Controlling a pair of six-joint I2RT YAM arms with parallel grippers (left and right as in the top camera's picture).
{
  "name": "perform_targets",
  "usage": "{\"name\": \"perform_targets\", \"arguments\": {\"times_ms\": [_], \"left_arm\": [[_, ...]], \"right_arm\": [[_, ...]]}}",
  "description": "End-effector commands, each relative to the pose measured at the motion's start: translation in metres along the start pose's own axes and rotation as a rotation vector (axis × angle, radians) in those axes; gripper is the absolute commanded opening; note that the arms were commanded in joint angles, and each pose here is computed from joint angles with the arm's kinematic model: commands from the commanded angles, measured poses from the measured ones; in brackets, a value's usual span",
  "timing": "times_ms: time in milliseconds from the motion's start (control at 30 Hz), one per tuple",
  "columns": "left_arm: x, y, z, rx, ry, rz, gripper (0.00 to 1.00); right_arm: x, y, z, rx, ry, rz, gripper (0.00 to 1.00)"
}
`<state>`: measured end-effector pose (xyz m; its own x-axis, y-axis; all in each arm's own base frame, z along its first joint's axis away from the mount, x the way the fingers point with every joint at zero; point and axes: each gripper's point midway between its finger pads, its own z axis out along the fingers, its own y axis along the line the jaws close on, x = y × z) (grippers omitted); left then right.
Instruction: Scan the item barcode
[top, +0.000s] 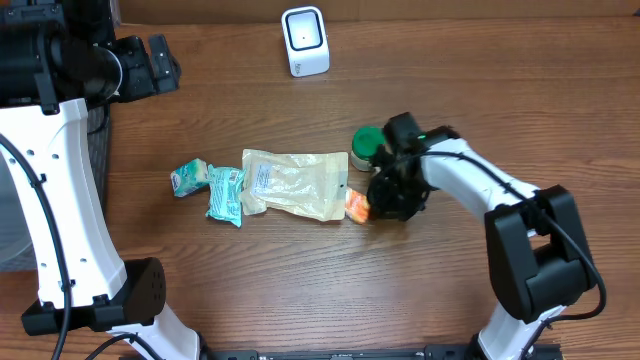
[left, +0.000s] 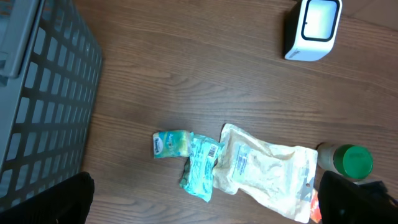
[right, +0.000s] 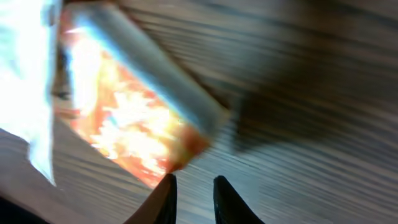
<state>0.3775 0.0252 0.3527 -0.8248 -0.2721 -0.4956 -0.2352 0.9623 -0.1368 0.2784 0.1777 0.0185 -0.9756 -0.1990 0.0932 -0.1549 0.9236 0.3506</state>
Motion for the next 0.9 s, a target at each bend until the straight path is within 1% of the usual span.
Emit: {"name": "perform_targets", "arguments": {"times_ms": [0, 167, 267, 300, 367, 400, 500, 600, 867], "left_arm": [[-0.001, 0.001, -0.001, -0.006, -0.005, 0.02, 1.0], [-0.001, 0.001, -0.001, -0.006, -0.005, 0.02, 1.0], [-0.001, 0.001, -0.001, -0.006, -0.005, 0.02, 1.0], [-0.001, 0.001, -0.001, -0.005, -0.005, 0.02, 1.0], [-0.001, 0.001, -0.001, -0.006, -0.005, 0.02, 1.0], [-0.001, 0.001, -0.001, -0.006, -0.005, 0.02, 1.0], [-0.001, 0.001, -0.001, -0.006, -0.005, 0.02, 0.99], [-0.001, 0.001, -0.001, -0.005, -0.005, 0.02, 1.0], [-0.001, 0.001, -0.001, -0.006, -0.005, 0.02, 0.99]], "right_arm": [[-0.008, 0.007, -0.013, -0.022, -0.046, -0.002, 0.18], [-0.023, -0.003, -0.04, -0.035, -0.099, 0.037, 0.18], [-0.029, -0.001, -0.052, -0.082, -0.132, -0.03, 0.22], [-0.03, -0.001, -0.052, -0.091, -0.136, -0.048, 0.28], [-0.033, 0.0, -0.05, -0.102, -0.151, -0.077, 0.35], [-0.036, 0.001, -0.048, -0.113, -0.165, -0.103, 0.42], [-0.041, 0.008, -0.038, -0.173, -0.191, -0.175, 0.49], [-0.041, 0.011, -0.029, -0.208, -0.197, -0.229, 0.5], [-0.041, -0.003, -0.028, -0.183, -0.207, -0.266, 0.51]]}}
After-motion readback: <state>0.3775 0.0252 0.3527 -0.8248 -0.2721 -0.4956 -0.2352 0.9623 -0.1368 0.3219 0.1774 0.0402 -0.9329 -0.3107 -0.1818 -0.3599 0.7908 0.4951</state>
